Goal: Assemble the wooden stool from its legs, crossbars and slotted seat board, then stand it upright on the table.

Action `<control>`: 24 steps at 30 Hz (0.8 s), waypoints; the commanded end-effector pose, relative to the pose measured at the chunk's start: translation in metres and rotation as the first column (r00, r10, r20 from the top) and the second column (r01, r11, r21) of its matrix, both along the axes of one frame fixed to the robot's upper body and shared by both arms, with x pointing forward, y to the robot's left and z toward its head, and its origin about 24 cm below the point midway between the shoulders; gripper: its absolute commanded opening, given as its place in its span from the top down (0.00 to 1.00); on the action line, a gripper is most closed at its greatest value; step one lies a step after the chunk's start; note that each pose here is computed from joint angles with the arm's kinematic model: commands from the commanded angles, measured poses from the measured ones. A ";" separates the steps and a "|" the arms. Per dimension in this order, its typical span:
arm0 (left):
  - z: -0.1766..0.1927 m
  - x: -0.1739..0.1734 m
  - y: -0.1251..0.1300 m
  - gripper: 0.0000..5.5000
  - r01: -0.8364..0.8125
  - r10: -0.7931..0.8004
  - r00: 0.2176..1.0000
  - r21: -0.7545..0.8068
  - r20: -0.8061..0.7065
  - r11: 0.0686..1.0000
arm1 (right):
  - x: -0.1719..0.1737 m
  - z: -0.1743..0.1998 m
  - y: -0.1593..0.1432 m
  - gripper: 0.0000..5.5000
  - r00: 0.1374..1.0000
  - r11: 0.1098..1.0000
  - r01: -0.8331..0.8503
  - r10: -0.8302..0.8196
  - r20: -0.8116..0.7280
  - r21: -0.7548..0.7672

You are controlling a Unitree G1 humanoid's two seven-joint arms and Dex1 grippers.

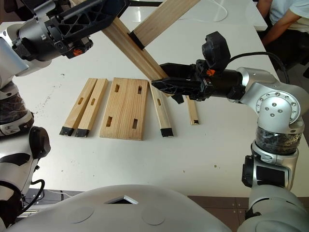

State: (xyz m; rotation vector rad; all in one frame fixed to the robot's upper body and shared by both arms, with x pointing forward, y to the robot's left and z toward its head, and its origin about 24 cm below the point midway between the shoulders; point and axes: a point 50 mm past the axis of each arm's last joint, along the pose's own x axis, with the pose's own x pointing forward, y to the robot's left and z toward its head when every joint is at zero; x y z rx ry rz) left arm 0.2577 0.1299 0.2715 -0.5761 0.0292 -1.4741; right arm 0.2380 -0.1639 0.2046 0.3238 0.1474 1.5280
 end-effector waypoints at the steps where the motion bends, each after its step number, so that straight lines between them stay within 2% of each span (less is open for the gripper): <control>1: -0.004 0.002 -0.001 0.54 -0.022 0.022 1.000 0.003 -0.011 1.000 | 0.000 0.004 -0.005 0.63 0.999 0.999 0.031 -0.031 0.009 0.026; 8: -0.006 0.001 -0.001 0.54 -0.022 0.022 1.000 0.001 -0.015 1.000 | 0.002 0.004 -0.005 0.63 0.999 0.999 0.039 -0.039 0.005 0.024; 11: -0.007 0.001 -0.001 0.62 -0.023 0.023 1.000 0.001 -0.012 1.000 | 0.003 0.004 -0.005 0.63 0.999 0.999 0.041 -0.041 0.003 0.022; 20: -0.009 -0.001 0.003 0.62 -0.043 0.043 0.999 0.006 0.021 0.999 | 0.005 -0.001 -0.006 0.63 0.998 0.998 0.058 -0.058 -0.008 -0.004; 22: -0.009 0.000 0.005 0.62 -0.072 0.072 0.997 0.011 0.039 0.997 | 0.012 -0.004 -0.007 0.63 0.992 0.992 0.124 -0.124 0.006 -0.031; 23: -0.010 0.003 0.007 0.62 -0.110 0.109 0.993 0.016 0.045 0.994 | 0.015 -0.006 -0.009 0.56 0.989 0.988 0.148 -0.147 0.019 -0.036; 24: -0.010 0.005 0.010 0.62 -0.143 0.141 0.989 0.018 0.050 0.990 | 0.018 -0.008 -0.009 0.55 0.986 0.986 0.164 -0.163 0.028 -0.041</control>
